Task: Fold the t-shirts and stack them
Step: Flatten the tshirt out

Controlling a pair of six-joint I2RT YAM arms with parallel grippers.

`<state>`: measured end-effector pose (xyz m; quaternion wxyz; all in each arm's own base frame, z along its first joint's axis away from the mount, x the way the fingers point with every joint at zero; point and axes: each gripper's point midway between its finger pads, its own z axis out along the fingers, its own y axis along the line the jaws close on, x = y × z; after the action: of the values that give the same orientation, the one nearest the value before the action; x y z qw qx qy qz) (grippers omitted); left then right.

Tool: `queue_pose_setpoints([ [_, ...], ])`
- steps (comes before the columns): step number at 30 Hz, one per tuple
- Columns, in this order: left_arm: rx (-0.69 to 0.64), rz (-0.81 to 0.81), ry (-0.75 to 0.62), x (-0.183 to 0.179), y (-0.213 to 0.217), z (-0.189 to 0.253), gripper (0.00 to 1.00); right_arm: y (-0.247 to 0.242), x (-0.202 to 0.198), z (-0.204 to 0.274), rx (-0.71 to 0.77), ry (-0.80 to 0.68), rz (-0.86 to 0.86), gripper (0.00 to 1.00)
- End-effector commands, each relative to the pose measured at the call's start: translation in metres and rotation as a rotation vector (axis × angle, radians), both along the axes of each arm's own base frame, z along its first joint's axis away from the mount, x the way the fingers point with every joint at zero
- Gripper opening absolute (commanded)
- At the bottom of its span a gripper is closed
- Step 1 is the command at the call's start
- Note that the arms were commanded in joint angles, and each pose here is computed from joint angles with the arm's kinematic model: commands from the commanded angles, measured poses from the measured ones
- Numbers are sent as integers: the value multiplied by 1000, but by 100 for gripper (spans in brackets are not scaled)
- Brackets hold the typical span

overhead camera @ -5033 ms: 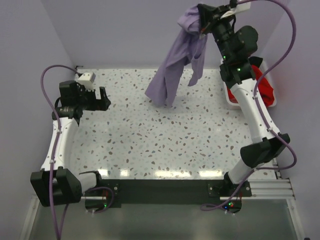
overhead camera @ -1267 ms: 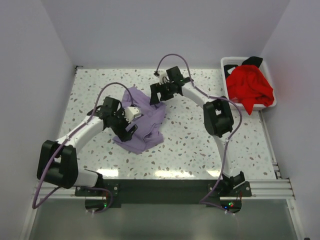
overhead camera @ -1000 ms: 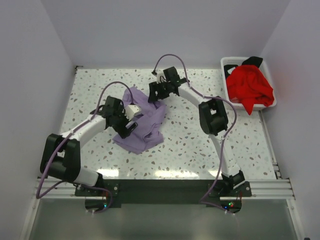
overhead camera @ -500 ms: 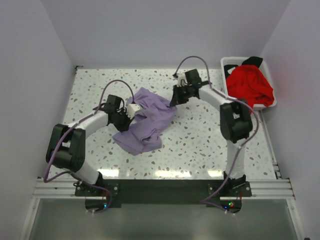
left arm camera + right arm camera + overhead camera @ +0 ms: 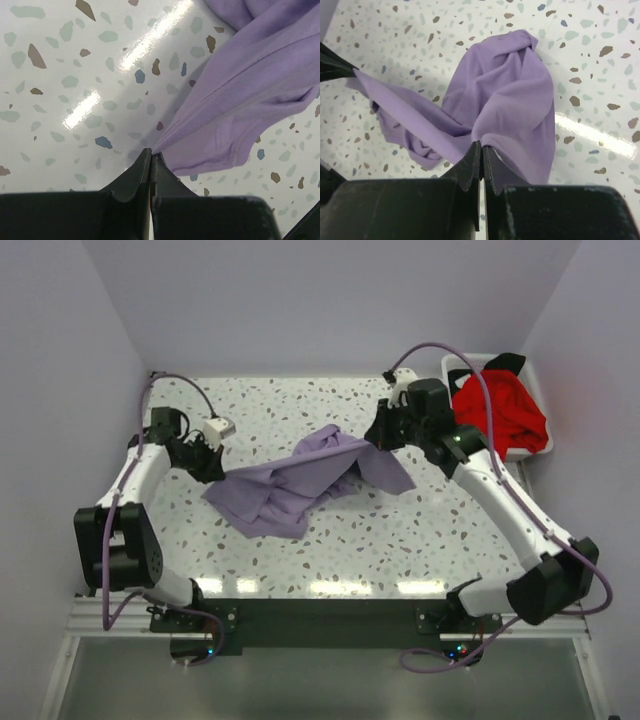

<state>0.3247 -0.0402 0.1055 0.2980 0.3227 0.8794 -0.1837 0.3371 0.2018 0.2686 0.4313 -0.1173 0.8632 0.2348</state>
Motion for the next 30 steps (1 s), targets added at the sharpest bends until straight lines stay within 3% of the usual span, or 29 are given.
queue_pose_setpoints([
  [1,19,37,64,13,16,-13,0,12,48,-26,-79,-24,-71,0],
  [2,9,59,91,24,17,-18,0,17,64,-58,-145,23,-59,0],
  [3,5,83,101,30,22,-20,0,24,80,-49,-146,2,-51,0],
  [5,-6,126,125,49,29,-25,0,32,97,-97,-255,101,25,16],
  [7,-9,159,135,59,37,-27,6,47,107,-89,-234,93,110,39],
  [8,-17,185,133,69,41,-25,16,46,104,-93,-249,108,145,59],
  [11,-12,238,111,83,56,-19,33,40,92,-82,-200,120,215,78],
  [15,-4,270,87,85,63,-8,45,5,66,-80,-192,155,268,75],
  [16,-6,264,81,84,61,-6,45,2,49,-84,-194,185,304,64],
  [19,-19,267,87,74,57,-2,45,8,14,-98,-116,275,323,53],
  [20,-21,266,90,70,56,-1,45,20,6,-97,-36,301,329,52],
  [25,-29,252,104,51,50,0,47,39,-24,-134,58,436,341,53],
  [30,-42,231,117,35,43,3,59,50,-8,-166,85,536,301,52],
])
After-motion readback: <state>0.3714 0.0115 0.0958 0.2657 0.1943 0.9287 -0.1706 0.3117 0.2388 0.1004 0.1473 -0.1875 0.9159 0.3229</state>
